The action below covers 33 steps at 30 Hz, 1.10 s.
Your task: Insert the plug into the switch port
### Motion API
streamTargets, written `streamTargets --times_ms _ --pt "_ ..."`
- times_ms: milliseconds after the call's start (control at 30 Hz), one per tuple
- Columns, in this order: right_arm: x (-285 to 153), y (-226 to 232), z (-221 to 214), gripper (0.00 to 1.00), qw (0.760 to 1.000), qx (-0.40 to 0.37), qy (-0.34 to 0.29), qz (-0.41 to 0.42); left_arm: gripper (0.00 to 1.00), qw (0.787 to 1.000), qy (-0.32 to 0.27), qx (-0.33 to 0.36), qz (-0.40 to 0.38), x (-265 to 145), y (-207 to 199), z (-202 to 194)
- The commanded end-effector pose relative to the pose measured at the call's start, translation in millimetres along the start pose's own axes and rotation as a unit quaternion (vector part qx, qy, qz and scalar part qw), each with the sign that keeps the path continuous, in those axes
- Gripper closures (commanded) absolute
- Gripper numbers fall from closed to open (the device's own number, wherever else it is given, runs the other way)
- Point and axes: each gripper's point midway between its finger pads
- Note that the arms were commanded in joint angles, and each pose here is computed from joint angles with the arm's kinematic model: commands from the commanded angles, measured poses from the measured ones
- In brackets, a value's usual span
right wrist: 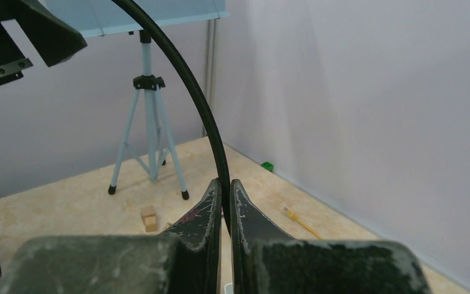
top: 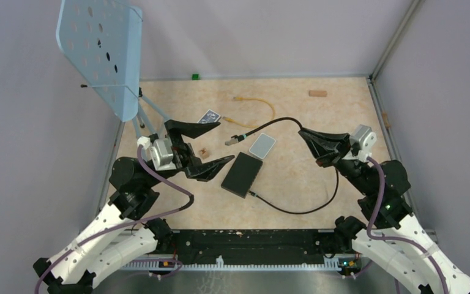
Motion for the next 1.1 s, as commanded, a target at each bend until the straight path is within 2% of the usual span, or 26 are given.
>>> streamTargets --times_ms 0,267,833,1067 --pt "-1 6 4 1.0 0.999 -0.023 -0.022 0.016 0.11 0.996 -0.075 0.017 -0.04 8 -18 51" --pt "2 -6 -9 1.0 0.998 -0.057 -0.002 -0.011 0.16 0.991 -0.07 -0.003 -0.112 11 -43 55" --pt "4 0 -26 1.0 0.998 -0.069 0.015 0.002 0.29 0.993 -0.074 -0.021 -0.093 13 -38 58" --pt "4 2 -26 1.0 0.998 -0.067 0.013 0.006 0.54 0.994 -0.067 -0.025 -0.084 13 -34 53"
Point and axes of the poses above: each gripper's point midway between its finger pads, its own x axis out along the fingers, its own y axis along the line the jaws close on, z = x × y, and after that the axes turned 14 degrees about -x, right-handed
